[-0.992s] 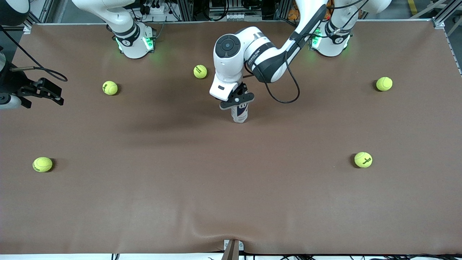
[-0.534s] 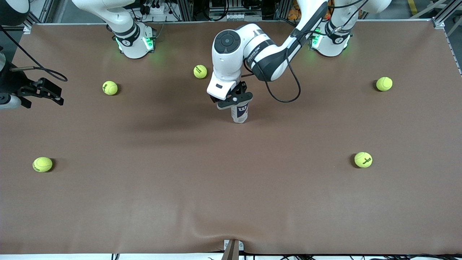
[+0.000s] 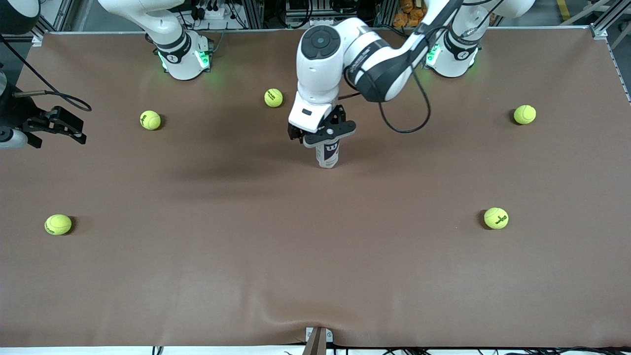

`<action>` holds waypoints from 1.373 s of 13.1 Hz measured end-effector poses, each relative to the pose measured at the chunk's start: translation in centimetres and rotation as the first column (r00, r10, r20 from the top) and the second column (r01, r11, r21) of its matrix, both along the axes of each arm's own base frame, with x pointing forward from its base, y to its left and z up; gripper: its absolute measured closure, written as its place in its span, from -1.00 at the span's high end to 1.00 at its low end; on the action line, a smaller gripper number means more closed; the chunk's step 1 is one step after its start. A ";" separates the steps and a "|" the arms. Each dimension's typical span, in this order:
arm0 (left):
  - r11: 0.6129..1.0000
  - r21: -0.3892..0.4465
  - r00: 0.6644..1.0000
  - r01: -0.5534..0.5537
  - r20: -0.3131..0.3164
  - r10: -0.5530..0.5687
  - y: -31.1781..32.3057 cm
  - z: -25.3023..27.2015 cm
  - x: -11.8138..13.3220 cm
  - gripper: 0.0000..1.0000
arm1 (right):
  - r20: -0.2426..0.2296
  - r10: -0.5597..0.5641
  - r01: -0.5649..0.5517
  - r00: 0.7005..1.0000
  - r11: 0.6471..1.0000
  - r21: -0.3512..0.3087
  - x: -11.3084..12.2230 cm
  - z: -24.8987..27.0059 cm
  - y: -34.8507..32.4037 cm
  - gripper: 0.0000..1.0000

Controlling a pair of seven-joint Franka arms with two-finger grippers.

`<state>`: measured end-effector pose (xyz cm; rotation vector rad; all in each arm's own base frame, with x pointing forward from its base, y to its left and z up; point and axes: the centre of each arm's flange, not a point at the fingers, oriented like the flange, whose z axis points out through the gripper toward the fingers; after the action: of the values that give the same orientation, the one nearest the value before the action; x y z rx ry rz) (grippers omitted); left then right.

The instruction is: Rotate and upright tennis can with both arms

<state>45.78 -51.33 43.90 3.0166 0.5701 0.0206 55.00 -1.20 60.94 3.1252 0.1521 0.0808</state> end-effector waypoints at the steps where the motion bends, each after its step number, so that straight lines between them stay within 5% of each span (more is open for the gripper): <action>1: 1.000 -0.001 1.000 -0.019 0.005 0.019 1.1 0.9 1.2 1.00 | 0.001 0.001 -0.001 1.000 1.000 0.000 0.0 0.0 0.0 1.00; 8: 0.999 0.002 0.998 0.045 0.042 -0.045 12.1 2.7 11.1 1.00 | 0.007 0.002 -0.002 1.000 1.000 0.000 0.1 0.1 0.1 1.00; 18: 0.976 0.067 0.976 0.206 0.051 -0.210 32.8 7.2 18.5 1.00 | 0.025 0.003 -0.003 1.000 1.000 0.000 0.2 0.9 0.2 1.00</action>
<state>64.28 -18.55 51.08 3.1061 0.2509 0.1146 55.16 -1.04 61.84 3.1221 0.1561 0.1202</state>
